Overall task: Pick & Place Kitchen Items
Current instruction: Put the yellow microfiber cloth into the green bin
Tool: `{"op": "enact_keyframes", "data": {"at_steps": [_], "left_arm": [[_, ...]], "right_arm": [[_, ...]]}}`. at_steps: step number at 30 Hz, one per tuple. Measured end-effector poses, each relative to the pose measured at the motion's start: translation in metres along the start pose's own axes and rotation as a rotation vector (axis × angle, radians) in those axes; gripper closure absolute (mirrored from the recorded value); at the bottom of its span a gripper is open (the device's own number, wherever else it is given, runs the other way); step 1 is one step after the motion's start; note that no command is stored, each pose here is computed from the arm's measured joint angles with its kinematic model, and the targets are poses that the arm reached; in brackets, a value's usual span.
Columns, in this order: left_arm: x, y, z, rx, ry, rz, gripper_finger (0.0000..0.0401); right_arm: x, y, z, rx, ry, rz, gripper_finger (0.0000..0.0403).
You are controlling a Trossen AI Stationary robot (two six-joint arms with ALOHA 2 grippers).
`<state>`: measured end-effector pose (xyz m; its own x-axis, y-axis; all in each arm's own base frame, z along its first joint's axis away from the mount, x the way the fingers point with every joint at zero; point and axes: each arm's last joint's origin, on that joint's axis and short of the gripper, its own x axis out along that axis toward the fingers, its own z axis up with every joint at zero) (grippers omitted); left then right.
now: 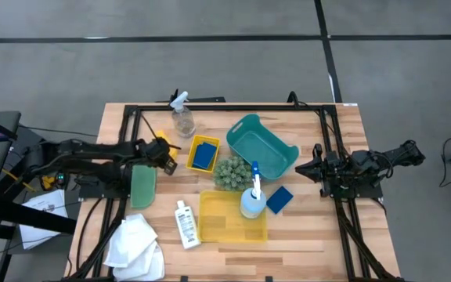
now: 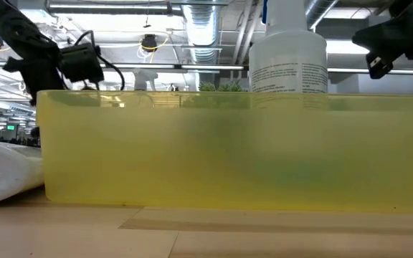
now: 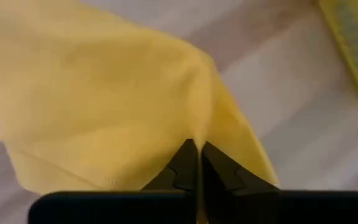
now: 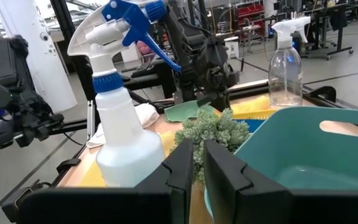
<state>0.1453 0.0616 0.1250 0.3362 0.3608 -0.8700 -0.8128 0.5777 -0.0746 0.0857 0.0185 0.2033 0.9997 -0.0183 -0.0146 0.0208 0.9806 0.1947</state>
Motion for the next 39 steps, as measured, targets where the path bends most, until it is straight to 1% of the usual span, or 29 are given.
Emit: {"op": "enact_keyframes", "data": {"at_steps": [4, 9, 15, 19, 23, 28, 32, 35, 39], "left_arm": [[-0.013, -0.008, 0.001, 0.03, -0.076, -0.073, 0.0398], [-0.026, -0.015, -0.002, 0.087, -0.133, -0.156, 0.0399], [-0.044, -0.023, -0.006, 0.169, -0.179, -0.308, 0.04], [-0.058, -0.027, -0.009, 0.225, -0.232, -0.405, 0.04], [-0.075, -0.033, -0.014, 0.334, -0.312, -0.53, 0.04], [-0.099, -0.043, -0.017, 0.451, -0.483, -0.718, 0.04], [-0.115, -0.051, -0.017, 0.549, -0.638, -0.812, 0.04], [-0.126, -0.056, -0.015, 0.62, -0.784, -0.835, 0.04], [-0.138, -0.065, -0.013, 0.694, -0.977, -0.829, 0.04]], "right_arm": [[0.0, 0.0, 0.0, 0.003, -0.003, 0.001, 0.0371], [0.0, 0.0, 0.0, 0.003, -0.002, -0.001, 0.0371], [0.0, 0.0, 0.0, 0.002, -0.001, -0.006, 0.0371], [0.0, 0.0, 0.0, 0.001, 0.002, -0.01, 0.0371], [0.0, -0.001, 0.0, 0.001, -0.005, -0.039, 0.0371], [0.0, 0.0, 0.005, 0.022, -0.061, -0.041, 0.0371], [-0.001, 0.001, 0.013, 0.017, -0.139, -0.028, 0.0371], [-0.002, 0.001, 0.018, 0.015, -0.189, -0.024, 0.0371], [-0.003, 0.002, 0.023, 0.019, -0.232, -0.021, 0.0371]]}}
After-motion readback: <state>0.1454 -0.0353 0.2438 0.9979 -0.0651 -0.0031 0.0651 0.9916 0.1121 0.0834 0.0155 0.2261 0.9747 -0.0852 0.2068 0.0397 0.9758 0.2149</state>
